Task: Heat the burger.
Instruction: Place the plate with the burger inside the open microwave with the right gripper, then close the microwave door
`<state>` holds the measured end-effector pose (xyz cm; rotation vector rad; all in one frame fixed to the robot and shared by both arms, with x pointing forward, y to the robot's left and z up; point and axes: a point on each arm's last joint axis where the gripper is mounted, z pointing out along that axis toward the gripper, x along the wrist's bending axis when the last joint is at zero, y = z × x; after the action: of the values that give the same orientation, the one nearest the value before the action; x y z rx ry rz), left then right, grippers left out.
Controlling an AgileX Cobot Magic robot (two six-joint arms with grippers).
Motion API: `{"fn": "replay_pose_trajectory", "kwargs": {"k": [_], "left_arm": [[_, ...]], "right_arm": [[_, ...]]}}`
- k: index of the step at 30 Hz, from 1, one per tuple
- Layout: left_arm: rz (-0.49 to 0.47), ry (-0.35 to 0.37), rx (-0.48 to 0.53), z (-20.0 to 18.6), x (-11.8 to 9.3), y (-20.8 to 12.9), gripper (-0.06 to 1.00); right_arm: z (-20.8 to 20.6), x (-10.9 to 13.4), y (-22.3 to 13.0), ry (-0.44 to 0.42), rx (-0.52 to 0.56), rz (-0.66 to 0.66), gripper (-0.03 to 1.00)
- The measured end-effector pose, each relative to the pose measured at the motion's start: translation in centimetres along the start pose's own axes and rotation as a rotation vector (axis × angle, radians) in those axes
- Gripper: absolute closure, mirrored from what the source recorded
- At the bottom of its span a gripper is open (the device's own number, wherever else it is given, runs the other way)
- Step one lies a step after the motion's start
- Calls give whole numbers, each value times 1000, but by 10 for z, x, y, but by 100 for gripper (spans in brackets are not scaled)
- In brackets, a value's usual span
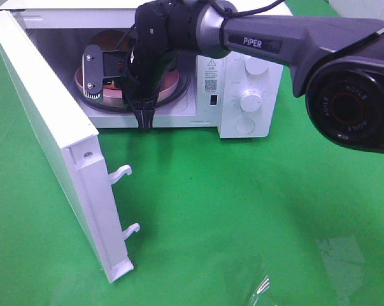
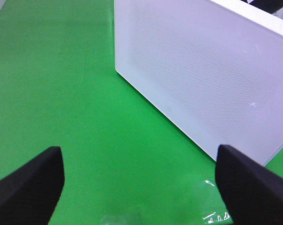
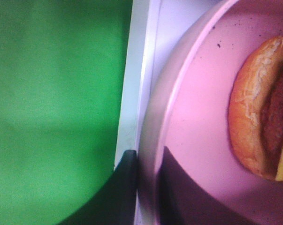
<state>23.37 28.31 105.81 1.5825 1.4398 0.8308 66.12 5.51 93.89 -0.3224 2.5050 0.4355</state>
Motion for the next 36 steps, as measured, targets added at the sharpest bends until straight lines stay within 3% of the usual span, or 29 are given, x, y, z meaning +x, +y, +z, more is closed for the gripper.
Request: {"fn": "replay_pose_trajectory", "kwargs": {"k": [10, 21, 33, 36], "left_arm": [[0, 0, 0, 0, 0, 0, 15], [0, 0, 0, 0, 0, 0, 15], [0, 0, 0, 0, 0, 0, 15], [0, 0, 0, 0, 0, 0, 15]], "right_arm": [[0, 0, 0, -3, -1, 39, 83], [-1, 0, 0, 4, 3, 48, 50], [-13, -6, 4, 1, -17, 71, 39], [-21, -9, 5, -6, -20, 86, 28]]}}
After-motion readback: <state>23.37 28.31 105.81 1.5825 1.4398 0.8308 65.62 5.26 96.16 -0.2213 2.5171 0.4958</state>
